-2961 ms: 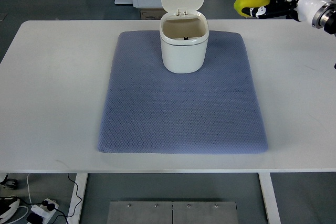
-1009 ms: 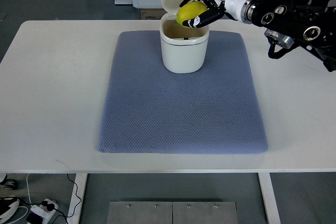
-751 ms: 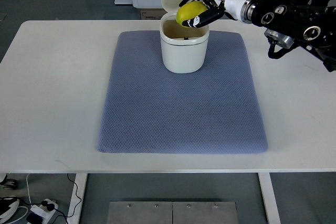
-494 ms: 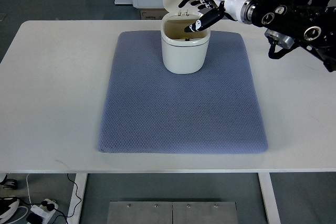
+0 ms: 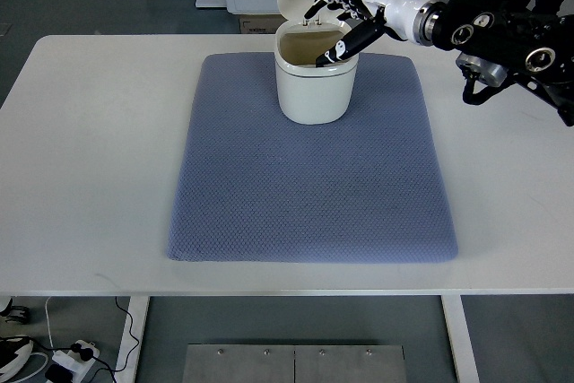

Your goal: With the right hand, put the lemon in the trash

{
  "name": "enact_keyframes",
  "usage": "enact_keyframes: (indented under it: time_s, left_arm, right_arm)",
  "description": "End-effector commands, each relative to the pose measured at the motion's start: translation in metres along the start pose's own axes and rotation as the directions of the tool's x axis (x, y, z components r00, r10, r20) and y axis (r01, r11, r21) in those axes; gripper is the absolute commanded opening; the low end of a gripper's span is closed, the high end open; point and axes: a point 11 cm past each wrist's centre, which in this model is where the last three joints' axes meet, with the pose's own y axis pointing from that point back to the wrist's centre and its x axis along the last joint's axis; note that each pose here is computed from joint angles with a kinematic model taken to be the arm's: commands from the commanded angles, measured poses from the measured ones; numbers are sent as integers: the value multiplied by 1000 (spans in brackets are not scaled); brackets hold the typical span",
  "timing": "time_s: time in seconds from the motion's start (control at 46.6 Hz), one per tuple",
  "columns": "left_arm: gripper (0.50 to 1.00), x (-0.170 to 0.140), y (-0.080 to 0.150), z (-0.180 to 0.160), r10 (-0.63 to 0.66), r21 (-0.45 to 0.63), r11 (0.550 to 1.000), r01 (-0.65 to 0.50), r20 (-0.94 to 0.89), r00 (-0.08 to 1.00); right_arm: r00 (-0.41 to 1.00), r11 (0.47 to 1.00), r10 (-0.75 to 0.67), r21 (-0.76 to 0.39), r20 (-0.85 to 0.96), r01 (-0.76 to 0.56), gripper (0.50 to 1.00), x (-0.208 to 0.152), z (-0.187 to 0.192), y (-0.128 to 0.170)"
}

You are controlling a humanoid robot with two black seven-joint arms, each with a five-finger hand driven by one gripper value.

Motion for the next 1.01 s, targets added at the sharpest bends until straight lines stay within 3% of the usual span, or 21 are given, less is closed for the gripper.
enact_keyframes:
  time_s: [0.0, 0.365, 0.987]
  left_arm:
    - [1000, 0, 0, 0, 0, 0, 1000, 0, 0, 1000]
    - [1000, 0, 0, 0, 1, 0, 1000, -1, -1, 1000]
    - [1000, 0, 0, 0, 0, 0, 1000, 0, 0, 1000]
  right_arm:
    - [1000, 1000, -3, -4, 9, 3, 975, 6, 4, 7]
    - [989, 995, 94, -25, 117, -92, 987, 49, 40, 52]
    - [812, 942, 294, -8, 504, -336, 1000, 81, 101, 93]
